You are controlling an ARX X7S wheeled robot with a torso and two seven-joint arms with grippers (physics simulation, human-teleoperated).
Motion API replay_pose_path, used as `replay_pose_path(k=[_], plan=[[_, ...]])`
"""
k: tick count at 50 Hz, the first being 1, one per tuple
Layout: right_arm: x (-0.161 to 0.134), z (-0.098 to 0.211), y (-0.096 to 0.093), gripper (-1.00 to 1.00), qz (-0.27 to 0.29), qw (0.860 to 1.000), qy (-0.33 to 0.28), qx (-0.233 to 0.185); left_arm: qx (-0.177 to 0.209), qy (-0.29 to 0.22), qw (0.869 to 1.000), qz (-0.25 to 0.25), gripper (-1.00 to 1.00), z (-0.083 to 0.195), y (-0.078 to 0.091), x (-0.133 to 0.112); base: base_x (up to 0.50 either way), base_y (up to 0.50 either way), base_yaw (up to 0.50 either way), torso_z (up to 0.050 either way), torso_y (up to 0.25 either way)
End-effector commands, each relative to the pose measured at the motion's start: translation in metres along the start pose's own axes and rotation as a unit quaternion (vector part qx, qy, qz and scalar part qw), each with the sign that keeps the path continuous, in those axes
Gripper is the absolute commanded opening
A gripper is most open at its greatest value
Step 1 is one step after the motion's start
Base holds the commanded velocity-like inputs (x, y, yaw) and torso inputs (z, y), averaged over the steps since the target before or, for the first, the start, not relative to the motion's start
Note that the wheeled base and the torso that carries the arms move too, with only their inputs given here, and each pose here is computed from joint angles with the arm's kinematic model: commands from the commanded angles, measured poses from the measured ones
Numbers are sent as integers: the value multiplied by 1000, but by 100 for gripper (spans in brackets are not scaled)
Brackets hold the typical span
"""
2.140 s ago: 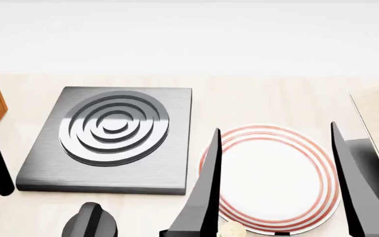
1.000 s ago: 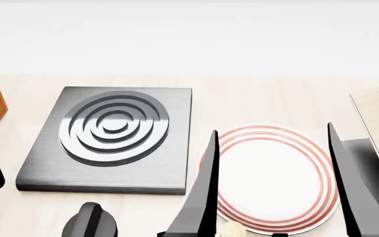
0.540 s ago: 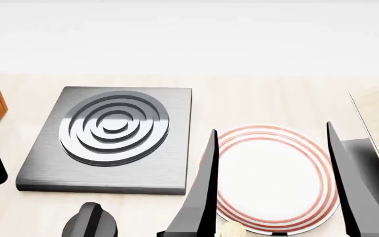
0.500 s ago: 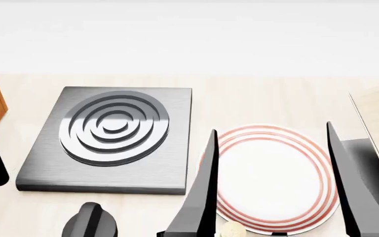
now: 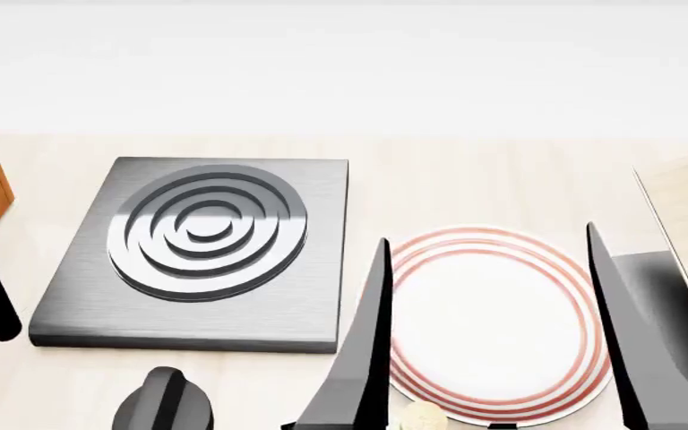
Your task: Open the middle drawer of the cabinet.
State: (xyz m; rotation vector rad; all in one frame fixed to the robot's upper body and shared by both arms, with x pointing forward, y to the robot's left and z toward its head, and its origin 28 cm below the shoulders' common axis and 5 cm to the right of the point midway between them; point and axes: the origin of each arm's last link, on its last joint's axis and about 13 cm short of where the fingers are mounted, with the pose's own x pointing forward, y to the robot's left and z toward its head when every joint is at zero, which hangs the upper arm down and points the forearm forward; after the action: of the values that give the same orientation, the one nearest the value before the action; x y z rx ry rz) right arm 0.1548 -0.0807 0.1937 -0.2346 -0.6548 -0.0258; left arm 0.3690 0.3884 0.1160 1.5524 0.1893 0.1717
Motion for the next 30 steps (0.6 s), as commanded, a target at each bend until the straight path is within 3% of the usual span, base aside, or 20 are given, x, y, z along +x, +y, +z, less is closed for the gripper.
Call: replay_pose_path(k=[1,17,26,29,30], plan=[[0,0,0,100,1,1000,1,0,18,-42,998,36,-100,16,9,7,0,0,-3,0,0],[-1,-1,1,100,5,1000,2,-3,38,-79,994,65,-100,33,17,13,6,0,-5,0,3],[-1,-1,2,100,7,1000,3,-3,36,-104,991,81,-100,47,35,21,4,0,-5,0,5],[0,-1,2,100,8,1000,3,-3,46,-112,989,88,-100,50,41,22,0,0,0,5,8],[0,-1,2,100,8,1000,3,-3,67,-126,985,98,-100,52,44,23,0,0,0,0,9]])
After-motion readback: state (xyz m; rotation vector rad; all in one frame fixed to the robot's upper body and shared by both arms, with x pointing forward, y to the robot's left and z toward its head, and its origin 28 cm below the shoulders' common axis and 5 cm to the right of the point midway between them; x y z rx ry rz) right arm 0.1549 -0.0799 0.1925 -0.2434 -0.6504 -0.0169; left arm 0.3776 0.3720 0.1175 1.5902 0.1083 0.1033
